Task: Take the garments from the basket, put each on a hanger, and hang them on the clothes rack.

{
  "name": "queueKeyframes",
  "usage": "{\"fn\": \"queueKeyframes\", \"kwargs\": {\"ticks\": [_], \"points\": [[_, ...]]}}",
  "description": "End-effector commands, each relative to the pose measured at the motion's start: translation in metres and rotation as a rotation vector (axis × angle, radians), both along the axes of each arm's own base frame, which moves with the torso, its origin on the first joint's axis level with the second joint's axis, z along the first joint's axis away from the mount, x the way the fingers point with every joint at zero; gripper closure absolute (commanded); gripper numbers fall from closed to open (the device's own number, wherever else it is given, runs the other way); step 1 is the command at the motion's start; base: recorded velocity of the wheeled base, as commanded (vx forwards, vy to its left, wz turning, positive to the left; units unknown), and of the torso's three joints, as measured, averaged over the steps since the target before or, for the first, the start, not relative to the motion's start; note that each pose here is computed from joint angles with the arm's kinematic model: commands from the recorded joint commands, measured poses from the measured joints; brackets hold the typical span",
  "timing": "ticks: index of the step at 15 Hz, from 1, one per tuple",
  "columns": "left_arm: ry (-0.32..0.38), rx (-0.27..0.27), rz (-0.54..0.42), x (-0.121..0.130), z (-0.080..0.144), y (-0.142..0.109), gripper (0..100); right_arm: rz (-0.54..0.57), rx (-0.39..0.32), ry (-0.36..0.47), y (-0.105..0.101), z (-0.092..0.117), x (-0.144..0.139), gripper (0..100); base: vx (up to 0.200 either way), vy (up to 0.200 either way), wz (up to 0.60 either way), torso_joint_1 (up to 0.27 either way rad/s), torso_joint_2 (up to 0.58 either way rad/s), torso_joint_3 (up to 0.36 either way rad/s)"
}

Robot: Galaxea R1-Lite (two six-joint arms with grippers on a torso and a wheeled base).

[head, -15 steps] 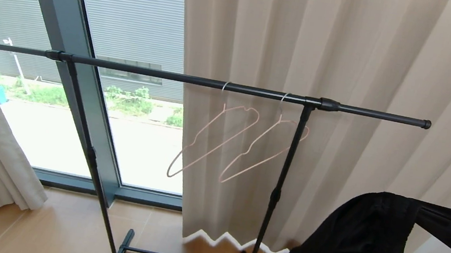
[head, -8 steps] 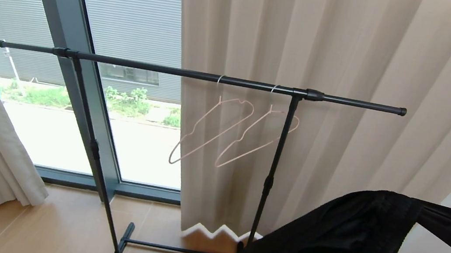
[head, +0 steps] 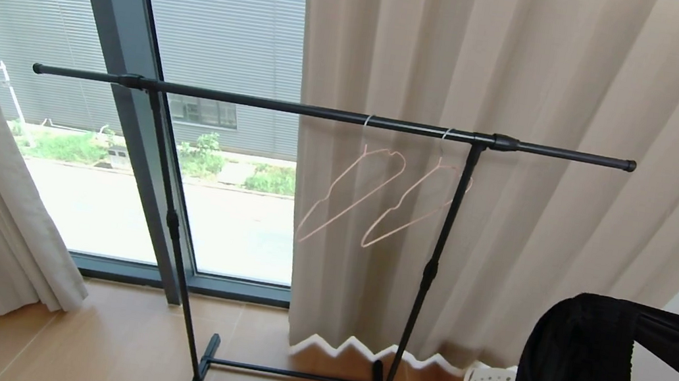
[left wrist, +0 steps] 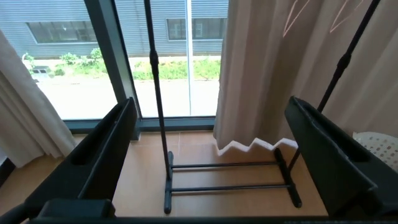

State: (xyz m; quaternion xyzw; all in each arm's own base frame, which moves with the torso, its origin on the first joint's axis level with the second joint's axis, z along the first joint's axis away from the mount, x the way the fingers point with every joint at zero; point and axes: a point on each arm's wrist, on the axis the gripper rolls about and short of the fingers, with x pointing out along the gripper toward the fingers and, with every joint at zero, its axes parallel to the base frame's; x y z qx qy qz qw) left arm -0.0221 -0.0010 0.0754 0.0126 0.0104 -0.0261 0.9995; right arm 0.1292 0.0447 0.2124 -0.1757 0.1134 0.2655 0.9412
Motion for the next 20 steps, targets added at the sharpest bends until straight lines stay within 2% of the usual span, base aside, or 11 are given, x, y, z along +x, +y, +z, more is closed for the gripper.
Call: {"fn": "queueKeyframes", "kwargs": {"ticks": [1, 3, 5, 7, 9, 10, 12, 14, 15, 17, 20], "points": [[0.002, 0.0, 0.0, 0.0, 0.0, 0.0, 0, 0.001, 0.0, 0.001, 0.0, 0.0, 0.0, 100, 0.0, 0.0, 0.0, 0.0, 0.0, 0.0], [0.002, 0.0, 0.0, 0.0, 0.0, 0.0, 0, 0.002, -0.003, 0.005, 0.0, -0.001, 0.0, 100, 0.0, 0.0, 0.0, 0.0, 0.0, 0.0], [0.026, 0.015, 0.027, 0.001, 0.001, 0.0, 0, -0.014, -0.073, -0.004, 0.001, -0.005, 0.004, 100, 0.0, 0.0, 0.0, 0.0, 0.0, 0.0], [0.168, 0.044, 0.044, 0.011, 0.017, 0.0, 0, -0.031, -0.103, -0.004, 0.013, 0.004, 0.021, 100, 0.0, 0.0, 0.0, 0.0, 0.0, 0.0], [0.293, -0.044, -0.037, 0.033, 0.046, -0.001, 0, -0.049, -0.097, 0.036, 0.023, 0.007, 0.045, 100, 0.0, 0.0, 0.0, 0.0, 0.0, 0.0], [0.388, -0.163, -0.118, 0.054, 0.066, -0.004, 0, -0.071, -0.088, 0.067, 0.035, 0.007, 0.061, 100, 0.0, 0.0, 0.0, 0.0, 0.0, 0.0], [0.525, -0.23, -0.205, 0.087, 0.08, -0.009, 0, -0.159, -0.064, 0.077, 0.054, 0.012, 0.075, 100, 0.0, 0.0, 0.0, 0.0, 0.0, 0.0], [0.689, -0.436, -0.366, 0.131, 0.107, -0.045, 0, -0.253, 0.005, 0.073, 0.079, 0.022, 0.094, 100, 0.0, 0.0, 0.0, 0.0, 0.0, 0.0], [0.749, -0.476, -0.396, 0.147, 0.114, -0.063, 0, -0.272, 0.023, 0.067, 0.085, 0.027, 0.098, 100, 0.0, 0.0, 0.0, 0.0, 0.0, 0.0], [0.845, -0.456, -0.399, 0.175, 0.107, -0.086, 0, -0.274, 0.067, 0.056, 0.093, 0.034, 0.101, 100, 0.0, 0.0, 0.0, 0.0, 0.0, 0.0], [0.885, -0.45, -0.467, 0.196, 0.097, -0.108, 0, -0.257, 0.092, 0.055, 0.103, 0.036, 0.106, 100, 0.0, 0.0, 0.0, 0.0, 0.0, 0.0]]}}
